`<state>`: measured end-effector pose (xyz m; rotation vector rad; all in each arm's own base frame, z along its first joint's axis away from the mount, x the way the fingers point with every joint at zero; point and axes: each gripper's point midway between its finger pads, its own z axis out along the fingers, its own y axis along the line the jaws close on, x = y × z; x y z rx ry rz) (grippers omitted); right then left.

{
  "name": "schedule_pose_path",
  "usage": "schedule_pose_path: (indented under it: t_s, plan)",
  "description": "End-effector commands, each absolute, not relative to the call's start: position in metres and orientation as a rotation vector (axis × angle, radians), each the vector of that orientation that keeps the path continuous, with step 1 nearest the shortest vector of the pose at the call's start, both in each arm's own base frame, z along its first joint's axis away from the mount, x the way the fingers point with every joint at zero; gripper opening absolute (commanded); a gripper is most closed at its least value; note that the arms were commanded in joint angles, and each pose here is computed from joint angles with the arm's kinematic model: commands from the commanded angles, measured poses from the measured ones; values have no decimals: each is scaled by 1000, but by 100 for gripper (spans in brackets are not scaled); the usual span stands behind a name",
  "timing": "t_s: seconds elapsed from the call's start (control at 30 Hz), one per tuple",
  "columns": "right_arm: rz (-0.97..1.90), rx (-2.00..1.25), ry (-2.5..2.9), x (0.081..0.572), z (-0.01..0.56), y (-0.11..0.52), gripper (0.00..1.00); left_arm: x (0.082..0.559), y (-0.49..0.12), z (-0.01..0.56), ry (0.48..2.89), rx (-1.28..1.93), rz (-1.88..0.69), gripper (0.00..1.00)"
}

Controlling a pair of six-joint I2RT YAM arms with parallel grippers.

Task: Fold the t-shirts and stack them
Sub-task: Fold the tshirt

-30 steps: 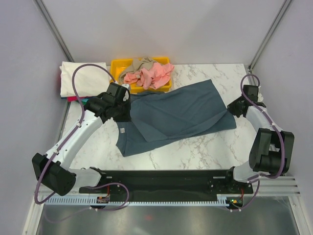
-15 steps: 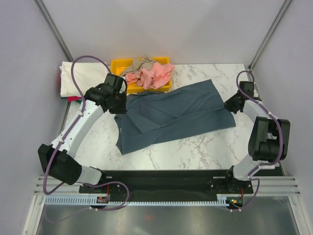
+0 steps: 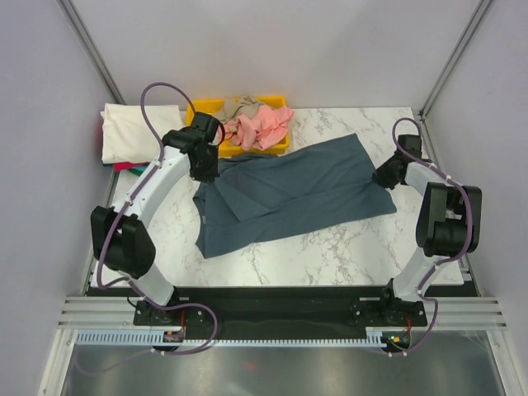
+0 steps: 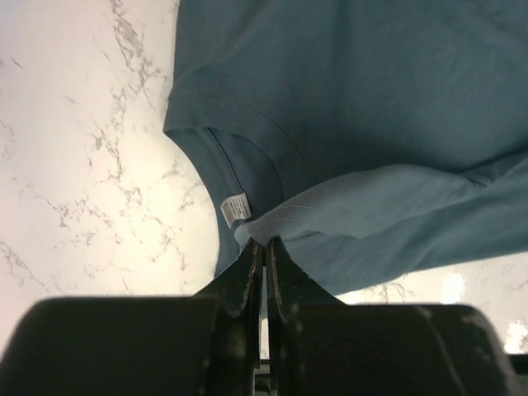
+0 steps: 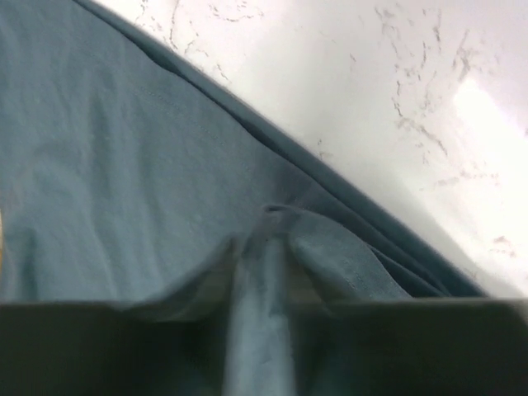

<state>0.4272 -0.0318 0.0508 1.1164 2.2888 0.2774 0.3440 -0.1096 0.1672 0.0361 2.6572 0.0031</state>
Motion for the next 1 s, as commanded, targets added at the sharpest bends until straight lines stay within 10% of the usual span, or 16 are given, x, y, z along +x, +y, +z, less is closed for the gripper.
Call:
schedule_pose_path:
  t_s: [0.0, 0.1, 0.23, 0.63, 0.97]
  plan:
    - [319, 1025, 2217, 454, 72, -32, 50, 369, -90, 176, 2606, 7, 104, 11]
    - [316, 974, 2187, 465, 89, -36, 98, 373, -65, 170, 2631, -111, 176, 50]
    - [280, 936, 2196, 462, 109, -43, 98, 365, -57, 201, 2535, -201, 150, 78]
    - [329, 1030, 2194, 327, 73, -48, 96, 239, -121, 134, 2545, -298, -574, 72]
    - [399, 1097, 2246, 326, 26, -45, 83, 201, -124, 77, 2664, -439, -481, 79]
